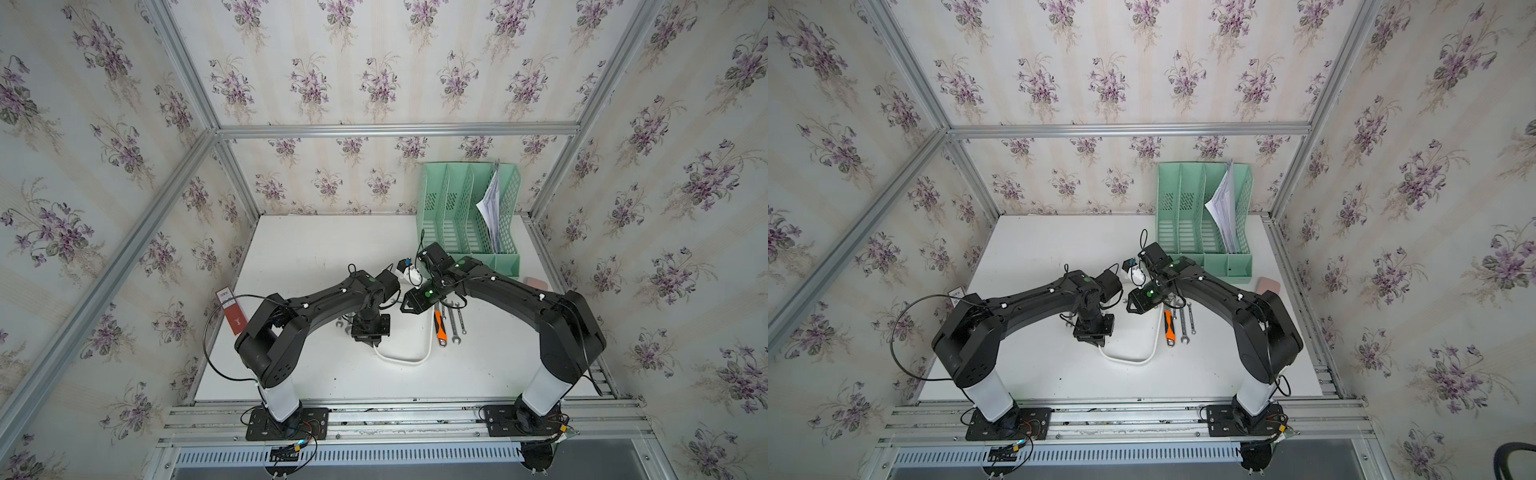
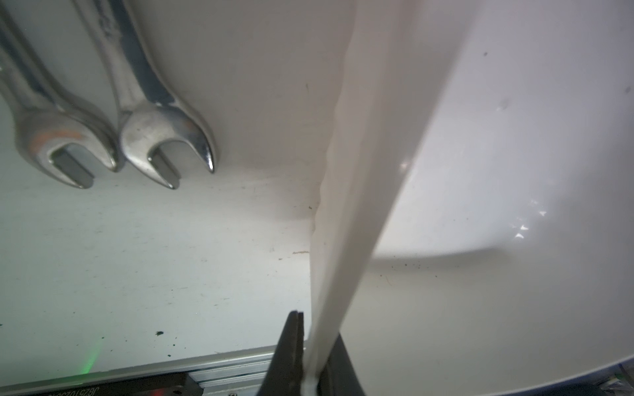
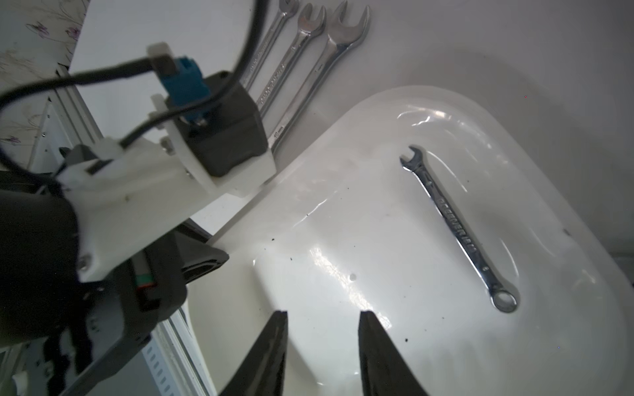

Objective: Take out the wrench from the storage box
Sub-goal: Adjust the storage box at the center of the board, then pick up the wrench from the storage box.

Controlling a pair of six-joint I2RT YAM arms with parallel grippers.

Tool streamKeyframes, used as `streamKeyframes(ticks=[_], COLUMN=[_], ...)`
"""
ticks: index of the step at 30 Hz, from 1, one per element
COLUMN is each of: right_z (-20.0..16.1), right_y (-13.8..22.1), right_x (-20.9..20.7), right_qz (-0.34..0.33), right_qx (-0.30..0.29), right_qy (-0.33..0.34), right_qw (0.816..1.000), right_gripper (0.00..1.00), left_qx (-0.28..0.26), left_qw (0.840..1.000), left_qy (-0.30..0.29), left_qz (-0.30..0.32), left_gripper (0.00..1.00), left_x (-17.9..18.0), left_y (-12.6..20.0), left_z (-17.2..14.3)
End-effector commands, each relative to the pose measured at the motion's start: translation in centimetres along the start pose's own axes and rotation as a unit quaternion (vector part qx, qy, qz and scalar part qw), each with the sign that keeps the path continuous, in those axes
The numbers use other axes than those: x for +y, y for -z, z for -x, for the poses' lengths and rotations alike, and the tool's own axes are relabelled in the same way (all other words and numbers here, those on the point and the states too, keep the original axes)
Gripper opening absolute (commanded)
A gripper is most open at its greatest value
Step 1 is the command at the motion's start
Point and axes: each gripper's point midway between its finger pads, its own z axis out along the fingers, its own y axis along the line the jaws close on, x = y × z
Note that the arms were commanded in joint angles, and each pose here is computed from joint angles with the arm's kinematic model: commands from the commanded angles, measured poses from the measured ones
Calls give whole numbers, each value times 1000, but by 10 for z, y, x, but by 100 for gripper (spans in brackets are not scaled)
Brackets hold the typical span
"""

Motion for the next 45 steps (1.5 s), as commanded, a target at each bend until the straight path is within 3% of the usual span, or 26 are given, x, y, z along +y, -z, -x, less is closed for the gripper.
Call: streamKeyframes(ticks=[1,7,14,25,31,38,45], right_z=[3,0,-4,-14,-22,-42,-50], right_y=[-11,-29,-43,-69,-67,-58,-54], right_x=[-32,-60,-75,-80,-64,-59,-59], right_qz=[-84,-162,-201,-184,-142,-139,-141], right_qx=[4,30,43,70,78,96,91], right_qy=[38,79,105,103,84,43,24], right_qw=[996,983,973,975,983,985,986], right_gripper=[40,42,47,50,43,31,31], left_qx=[-44,-43,-40,-41,-41,-41,-44], left_qw=[999,999,998,998,998,999,999], left_qy=[-13,-17,-21,-22,-16,-11,-8], left_qz=[-12,-26,-43,-51,-36,-32,-30], left_gripper=[6,6,6,6,6,6,5], left_x=[-8,-12,-19,-23,-19,-18,-17], left_y=[-6,-8,-9,-6,-7,-8,-6], left_z=[21,21,21,22,24,26,28])
